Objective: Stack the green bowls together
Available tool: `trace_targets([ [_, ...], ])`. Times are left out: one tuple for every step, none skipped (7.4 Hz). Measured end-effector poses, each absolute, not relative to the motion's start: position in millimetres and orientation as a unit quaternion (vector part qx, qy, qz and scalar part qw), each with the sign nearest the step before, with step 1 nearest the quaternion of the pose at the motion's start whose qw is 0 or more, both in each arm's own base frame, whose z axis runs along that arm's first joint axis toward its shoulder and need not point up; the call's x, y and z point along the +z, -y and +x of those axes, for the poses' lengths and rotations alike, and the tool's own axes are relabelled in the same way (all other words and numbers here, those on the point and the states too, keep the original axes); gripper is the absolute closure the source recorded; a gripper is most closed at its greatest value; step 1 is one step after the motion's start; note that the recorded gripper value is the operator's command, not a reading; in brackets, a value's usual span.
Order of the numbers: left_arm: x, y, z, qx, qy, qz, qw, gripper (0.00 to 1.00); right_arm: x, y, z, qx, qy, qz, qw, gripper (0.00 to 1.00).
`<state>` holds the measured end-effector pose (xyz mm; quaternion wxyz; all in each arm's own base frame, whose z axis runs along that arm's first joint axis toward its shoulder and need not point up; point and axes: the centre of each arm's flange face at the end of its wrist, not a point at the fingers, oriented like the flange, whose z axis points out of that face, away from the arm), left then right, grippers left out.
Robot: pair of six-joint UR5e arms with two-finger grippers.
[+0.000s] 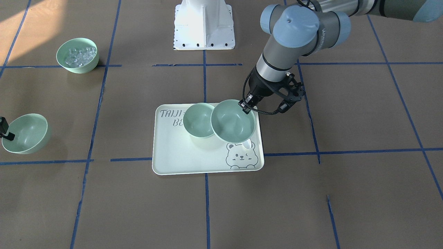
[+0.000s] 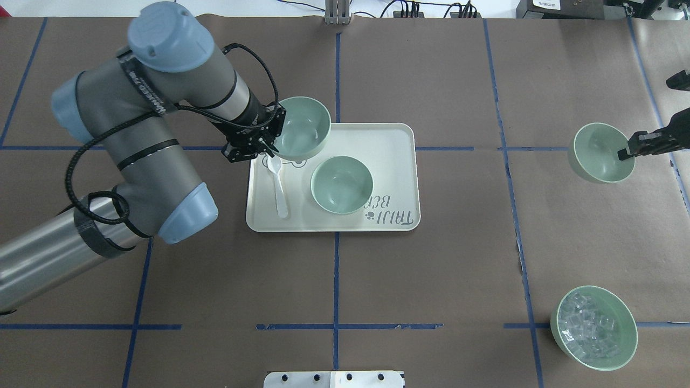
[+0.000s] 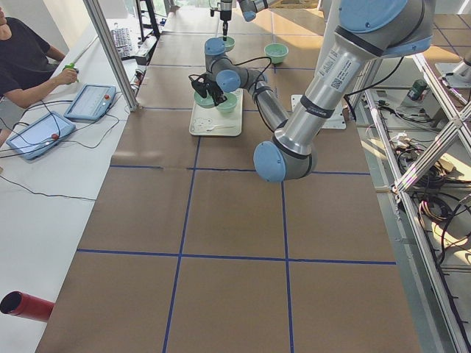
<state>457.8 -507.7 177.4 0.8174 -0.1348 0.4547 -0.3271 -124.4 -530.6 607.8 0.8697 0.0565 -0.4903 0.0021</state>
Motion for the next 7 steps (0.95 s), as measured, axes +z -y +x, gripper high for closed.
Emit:
trace_targets([
  [170.7,496.8,485.0,-0.317,-0.454,-0.131,0.823,1.0,598.5,538.5,-112.1,0.008,0.502,0.059,0.863,1.0],
  [168.0,484.2,504.9,-0.305,-0.455,-0.126,0.827,1.0,592.3,543.6,-106.3,0.011,0.507,0.061,0.86,1.0],
  [166.7,476.1,515.6,-0.296,-0.456,-0.122,0.83,1.0,588.1,547.6,-104.7,0.014,0.509,0.061,0.859,1.0],
  [166.0,471.5,521.2,-0.289,-0.458,-0.12,0.832,1.0,584.3,551.9,-105.1,0.016,0.509,0.058,0.859,1.0],
  [165.5,468.8,524.0,-0.285,-0.46,-0.119,0.833,1.0,580.7,555.8,-105.8,0.019,0.508,0.055,0.859,1.0],
  [165.2,467.2,525.7,-0.283,-0.461,-0.12,0.832,1.0,579.0,557.7,-106.1,0.02,0.507,0.053,0.86,1.0],
  [165.5,466.6,527.1,-0.283,-0.461,-0.12,0.832,1.0,577.7,559.0,-106.3,0.021,0.507,0.053,0.86,1.0],
])
